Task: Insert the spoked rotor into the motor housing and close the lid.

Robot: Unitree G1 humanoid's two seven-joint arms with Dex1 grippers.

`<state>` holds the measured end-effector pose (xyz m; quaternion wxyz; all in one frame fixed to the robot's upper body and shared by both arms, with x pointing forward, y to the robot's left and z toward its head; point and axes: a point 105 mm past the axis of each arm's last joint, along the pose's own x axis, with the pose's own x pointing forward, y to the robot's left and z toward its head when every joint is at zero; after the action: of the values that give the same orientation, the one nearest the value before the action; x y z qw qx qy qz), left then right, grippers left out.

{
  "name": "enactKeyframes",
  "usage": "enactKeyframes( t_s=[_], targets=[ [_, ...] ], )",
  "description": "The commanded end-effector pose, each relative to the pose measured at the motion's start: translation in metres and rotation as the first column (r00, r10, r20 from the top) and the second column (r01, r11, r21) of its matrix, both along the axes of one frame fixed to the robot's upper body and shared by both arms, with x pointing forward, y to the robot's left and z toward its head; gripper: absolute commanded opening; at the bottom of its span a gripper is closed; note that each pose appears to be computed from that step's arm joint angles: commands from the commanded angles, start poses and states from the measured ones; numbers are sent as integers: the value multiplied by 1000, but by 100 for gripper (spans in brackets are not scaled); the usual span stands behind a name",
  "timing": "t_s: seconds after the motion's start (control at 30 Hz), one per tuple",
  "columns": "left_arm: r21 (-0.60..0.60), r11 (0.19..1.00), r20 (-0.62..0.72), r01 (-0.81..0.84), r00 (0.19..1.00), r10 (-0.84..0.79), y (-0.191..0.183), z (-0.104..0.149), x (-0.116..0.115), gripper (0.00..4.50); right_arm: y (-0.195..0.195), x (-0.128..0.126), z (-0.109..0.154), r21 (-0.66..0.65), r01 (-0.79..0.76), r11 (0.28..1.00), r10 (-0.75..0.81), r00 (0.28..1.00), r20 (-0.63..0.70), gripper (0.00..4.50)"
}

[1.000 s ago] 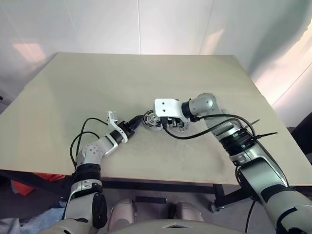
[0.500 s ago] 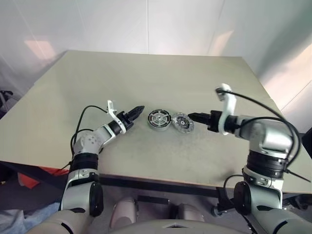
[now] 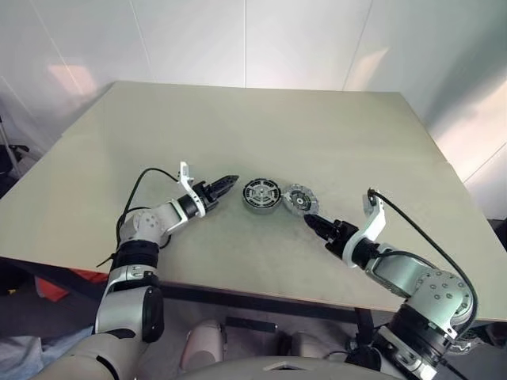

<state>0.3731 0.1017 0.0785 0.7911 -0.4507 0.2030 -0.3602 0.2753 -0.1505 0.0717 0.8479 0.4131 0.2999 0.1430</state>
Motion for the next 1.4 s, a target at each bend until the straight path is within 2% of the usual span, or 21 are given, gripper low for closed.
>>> enactKeyframes(
  t_s=[0.03, 0.27, 0.5, 0.6, 0.8, 1.0, 1.13, 1.4],
  targets=[
    [16, 1000, 50, 7, 999, -8, 3, 13, 2, 209, 4, 9, 3, 16, 40, 999, -39, 999, -34, 196],
    [31, 1000, 52, -2, 999, 0, 6, 13, 2, 209, 3, 26, 2, 54, 100, 994, -94, 990, -106, 196],
    [37, 999, 49, -13, 999, 12, 8, 12, 2, 209, -1, 25, 1, 48, 109, 993, -103, 988, -112, 196],
    [36, 999, 47, -14, 999, 13, 8, 11, 2, 209, 6, 26, 6, 83, 76, 994, -69, 994, -81, 252],
    [39, 999, 50, -15, 999, 13, 6, 11, 2, 209, 11, 33, 0, 119, 117, 986, -101, 986, -134, 448],
    [45, 999, 52, -21, 998, 18, 8, 12, 5, 209, 19, 41, -5, 154, 127, 980, -103, 983, -154, 448],
    [50, 999, 56, -21, 998, 19, 7, 13, 6, 209, 27, 57, -1, 208, 127, 970, -103, 987, -125, 448],
    [61, 998, 59, -19, 998, 15, 7, 14, 7, 209, 37, 96, 20, 249, 119, 961, -123, 992, 3, 448]
  ],
)
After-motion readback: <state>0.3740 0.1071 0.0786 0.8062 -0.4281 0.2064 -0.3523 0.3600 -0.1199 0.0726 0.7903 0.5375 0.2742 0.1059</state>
